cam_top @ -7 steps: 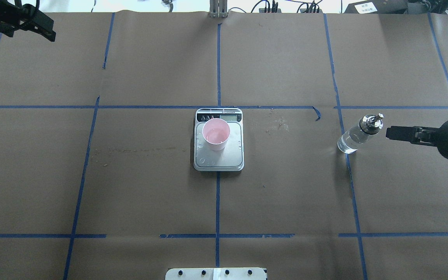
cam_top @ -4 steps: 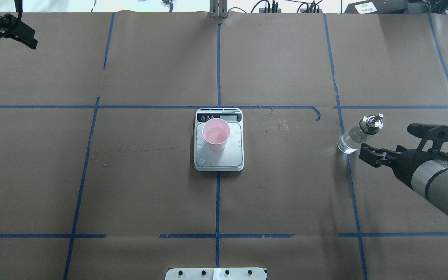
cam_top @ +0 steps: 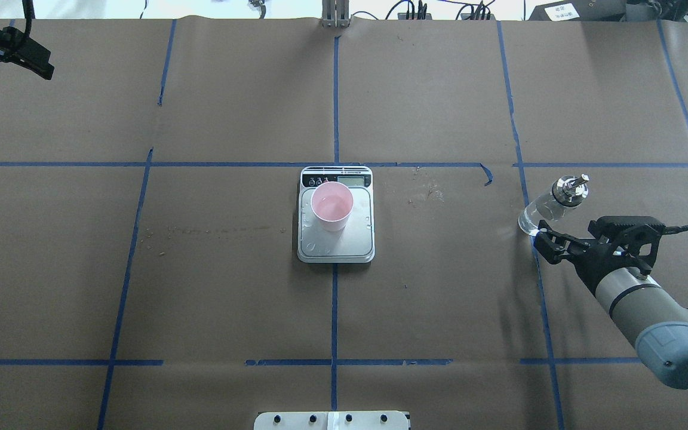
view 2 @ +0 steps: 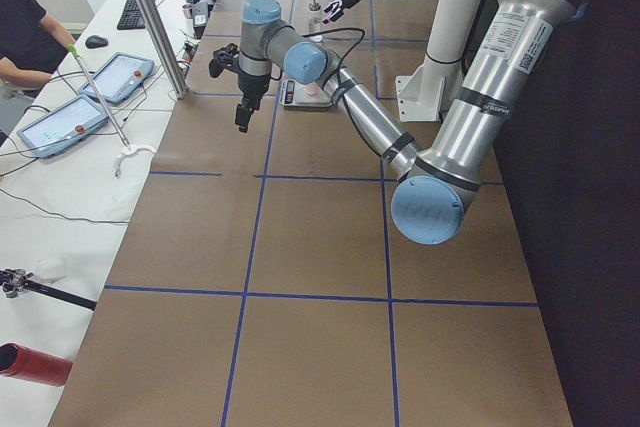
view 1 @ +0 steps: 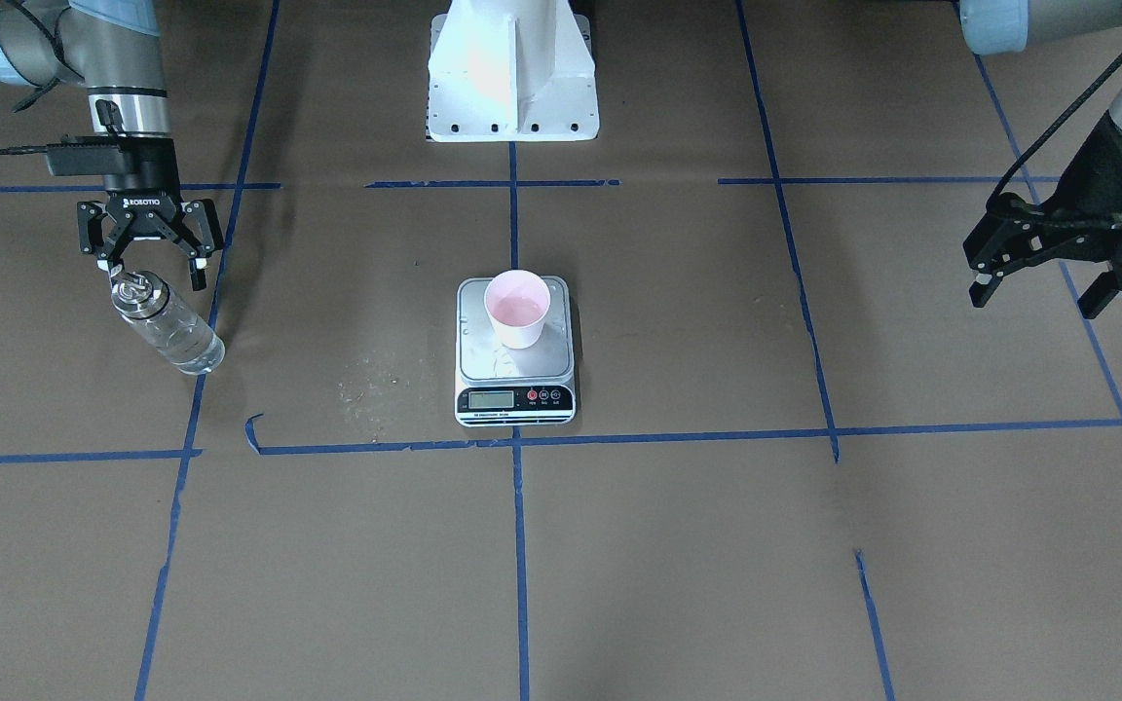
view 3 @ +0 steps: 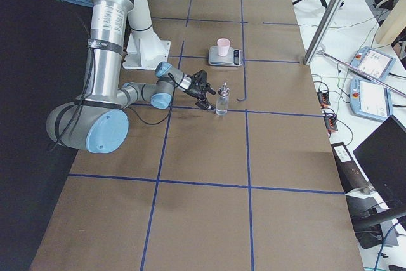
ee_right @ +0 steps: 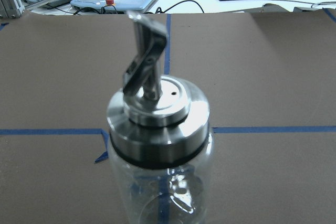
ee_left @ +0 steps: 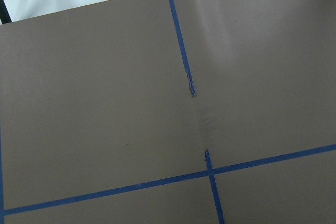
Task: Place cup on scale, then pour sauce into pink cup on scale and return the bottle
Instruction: 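Close the right gripper around the glass sauce bottle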
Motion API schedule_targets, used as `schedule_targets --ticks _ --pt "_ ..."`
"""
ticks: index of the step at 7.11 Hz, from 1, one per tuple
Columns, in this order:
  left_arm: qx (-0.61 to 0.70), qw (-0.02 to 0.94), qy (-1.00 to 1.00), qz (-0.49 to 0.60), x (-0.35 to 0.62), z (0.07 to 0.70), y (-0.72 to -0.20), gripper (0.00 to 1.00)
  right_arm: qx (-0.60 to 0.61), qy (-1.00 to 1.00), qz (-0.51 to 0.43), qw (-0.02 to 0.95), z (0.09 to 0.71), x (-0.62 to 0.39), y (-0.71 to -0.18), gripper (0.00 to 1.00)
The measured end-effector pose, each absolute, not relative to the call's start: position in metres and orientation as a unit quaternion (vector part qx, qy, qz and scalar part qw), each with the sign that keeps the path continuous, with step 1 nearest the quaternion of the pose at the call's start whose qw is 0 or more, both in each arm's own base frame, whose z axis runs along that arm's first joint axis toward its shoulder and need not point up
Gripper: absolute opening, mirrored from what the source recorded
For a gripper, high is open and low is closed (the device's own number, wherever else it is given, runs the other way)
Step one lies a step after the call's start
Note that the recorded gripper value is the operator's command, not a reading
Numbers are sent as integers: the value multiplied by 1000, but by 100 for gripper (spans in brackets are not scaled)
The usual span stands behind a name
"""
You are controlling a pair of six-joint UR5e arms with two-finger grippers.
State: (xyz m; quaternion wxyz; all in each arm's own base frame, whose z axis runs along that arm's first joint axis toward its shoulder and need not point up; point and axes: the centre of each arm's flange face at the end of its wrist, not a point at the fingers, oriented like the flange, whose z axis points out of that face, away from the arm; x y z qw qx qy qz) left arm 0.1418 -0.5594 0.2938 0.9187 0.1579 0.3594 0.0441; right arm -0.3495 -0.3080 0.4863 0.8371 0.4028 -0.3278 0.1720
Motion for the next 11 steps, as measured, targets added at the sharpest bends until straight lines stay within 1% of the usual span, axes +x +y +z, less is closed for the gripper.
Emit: schedule_targets --ticks 2,4,10,11 --pt "157 919 359 44 142 295 -560 100 422 -308 170 835 499 -369 -316 100" --pt "157 919 358 43 142 295 -560 100 427 -308 171 833 498 -385 -322 100" --pt "159 918 361 43 142 291 -559 100 442 -295 164 831 493 -386 -337 100" --pt "159 918 361 42 142 291 -559 100 444 -291 166 831 494 -383 -341 90"
